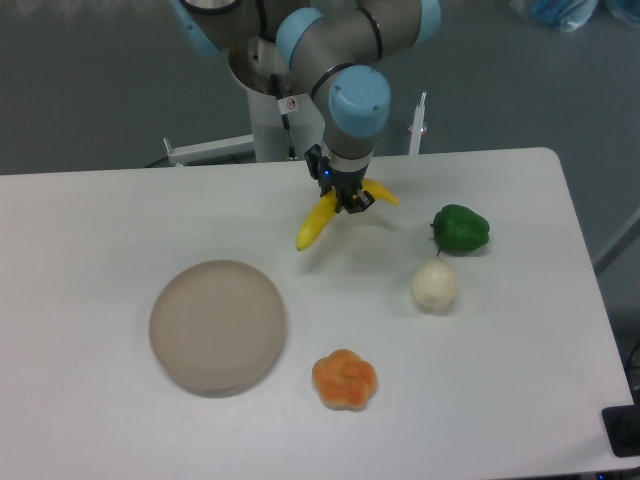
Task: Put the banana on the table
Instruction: 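Lower the held banana onto the table surface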
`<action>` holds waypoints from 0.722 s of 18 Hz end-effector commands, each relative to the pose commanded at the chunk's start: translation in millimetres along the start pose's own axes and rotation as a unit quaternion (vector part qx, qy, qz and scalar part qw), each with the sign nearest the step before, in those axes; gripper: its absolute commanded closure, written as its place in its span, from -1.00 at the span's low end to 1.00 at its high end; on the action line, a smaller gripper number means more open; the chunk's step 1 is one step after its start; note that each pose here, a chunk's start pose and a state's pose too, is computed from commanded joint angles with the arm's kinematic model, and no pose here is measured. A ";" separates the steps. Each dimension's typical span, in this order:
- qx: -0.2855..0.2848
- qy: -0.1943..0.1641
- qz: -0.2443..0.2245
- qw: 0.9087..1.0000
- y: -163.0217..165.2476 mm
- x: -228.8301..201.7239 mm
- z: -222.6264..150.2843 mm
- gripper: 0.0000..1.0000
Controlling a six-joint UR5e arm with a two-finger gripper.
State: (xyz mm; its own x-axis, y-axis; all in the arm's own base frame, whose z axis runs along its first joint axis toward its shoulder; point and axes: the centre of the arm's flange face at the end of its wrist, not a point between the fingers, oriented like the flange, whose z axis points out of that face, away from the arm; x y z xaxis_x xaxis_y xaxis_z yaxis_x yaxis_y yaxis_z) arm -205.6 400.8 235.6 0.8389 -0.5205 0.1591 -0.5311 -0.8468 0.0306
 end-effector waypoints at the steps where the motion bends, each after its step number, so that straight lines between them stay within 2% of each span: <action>1: 0.000 0.003 0.004 1.000 -0.8 -2.8 3.4 0.82; 5: 0.005 -0.022 0.005 1.000 -2.5 -10.9 21.8 0.77; 10: 0.004 -0.019 0.006 1.000 -3.5 -12.8 31.9 0.71; 12: 0.005 -0.016 0.006 1.000 -3.8 -13.2 33.9 0.45; 13: 0.006 -0.017 0.006 1.000 -4.3 -14.1 32.6 -0.11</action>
State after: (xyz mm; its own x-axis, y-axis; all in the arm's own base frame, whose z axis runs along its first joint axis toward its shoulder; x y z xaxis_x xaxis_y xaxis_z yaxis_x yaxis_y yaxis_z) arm -211.2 408.1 201.1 0.8367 -0.5331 0.1250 -0.5390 -0.8421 0.0164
